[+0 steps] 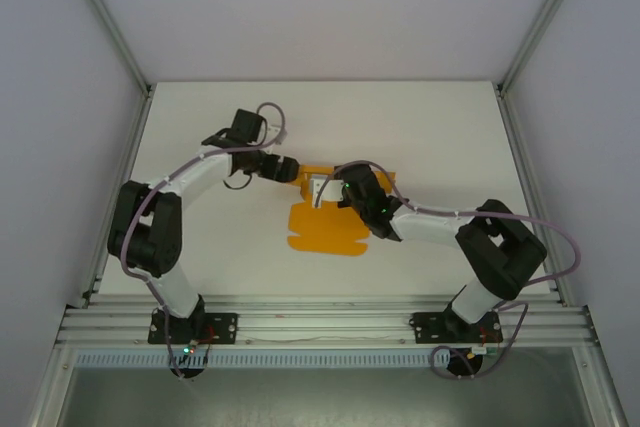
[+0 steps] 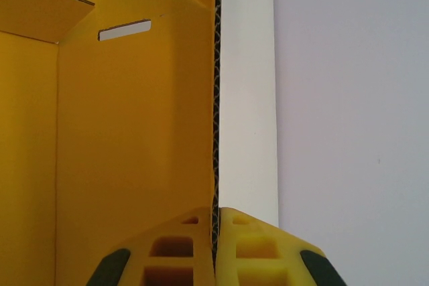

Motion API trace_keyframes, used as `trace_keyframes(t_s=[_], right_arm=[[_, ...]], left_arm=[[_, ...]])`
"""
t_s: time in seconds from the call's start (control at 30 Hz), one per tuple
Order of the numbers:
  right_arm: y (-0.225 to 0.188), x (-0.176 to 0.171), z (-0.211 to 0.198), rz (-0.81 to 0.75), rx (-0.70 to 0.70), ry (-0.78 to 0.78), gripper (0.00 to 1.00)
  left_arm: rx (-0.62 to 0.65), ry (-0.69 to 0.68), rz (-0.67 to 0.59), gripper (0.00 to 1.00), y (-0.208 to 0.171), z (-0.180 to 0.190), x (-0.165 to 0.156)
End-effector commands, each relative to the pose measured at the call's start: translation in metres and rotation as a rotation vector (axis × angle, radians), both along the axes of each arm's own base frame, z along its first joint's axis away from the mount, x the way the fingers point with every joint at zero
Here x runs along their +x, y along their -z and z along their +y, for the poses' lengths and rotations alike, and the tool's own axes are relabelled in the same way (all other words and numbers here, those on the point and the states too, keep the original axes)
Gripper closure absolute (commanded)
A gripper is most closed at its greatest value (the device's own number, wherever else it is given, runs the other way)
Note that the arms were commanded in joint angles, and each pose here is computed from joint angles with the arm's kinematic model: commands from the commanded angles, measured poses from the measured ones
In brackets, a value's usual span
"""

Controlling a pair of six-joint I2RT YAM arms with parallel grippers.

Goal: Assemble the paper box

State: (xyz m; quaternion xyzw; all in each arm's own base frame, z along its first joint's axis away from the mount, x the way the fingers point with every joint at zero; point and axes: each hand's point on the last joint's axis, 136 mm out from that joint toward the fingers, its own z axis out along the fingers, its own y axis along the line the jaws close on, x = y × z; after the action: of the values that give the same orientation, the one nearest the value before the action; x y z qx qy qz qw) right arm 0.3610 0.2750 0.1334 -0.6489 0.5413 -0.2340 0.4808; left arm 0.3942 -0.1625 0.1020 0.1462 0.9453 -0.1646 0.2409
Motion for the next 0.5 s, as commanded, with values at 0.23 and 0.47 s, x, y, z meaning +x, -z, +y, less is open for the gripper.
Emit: trace_keyframes(t_s=[0.23, 0.47], right_arm=[[-0.014, 0.002, 0.002, 0.003, 0.073, 0.019, 1.0], [-0.015, 0.001, 0.002, 0.016, 0.104, 0.025, 1.0]], left_arm=[[0.134, -0.07, -0.048, 0.0, -0.012, -0.012, 0.009], [0.135, -0.017, -0.116, 0.0, -0.022, -0.01, 0.0]])
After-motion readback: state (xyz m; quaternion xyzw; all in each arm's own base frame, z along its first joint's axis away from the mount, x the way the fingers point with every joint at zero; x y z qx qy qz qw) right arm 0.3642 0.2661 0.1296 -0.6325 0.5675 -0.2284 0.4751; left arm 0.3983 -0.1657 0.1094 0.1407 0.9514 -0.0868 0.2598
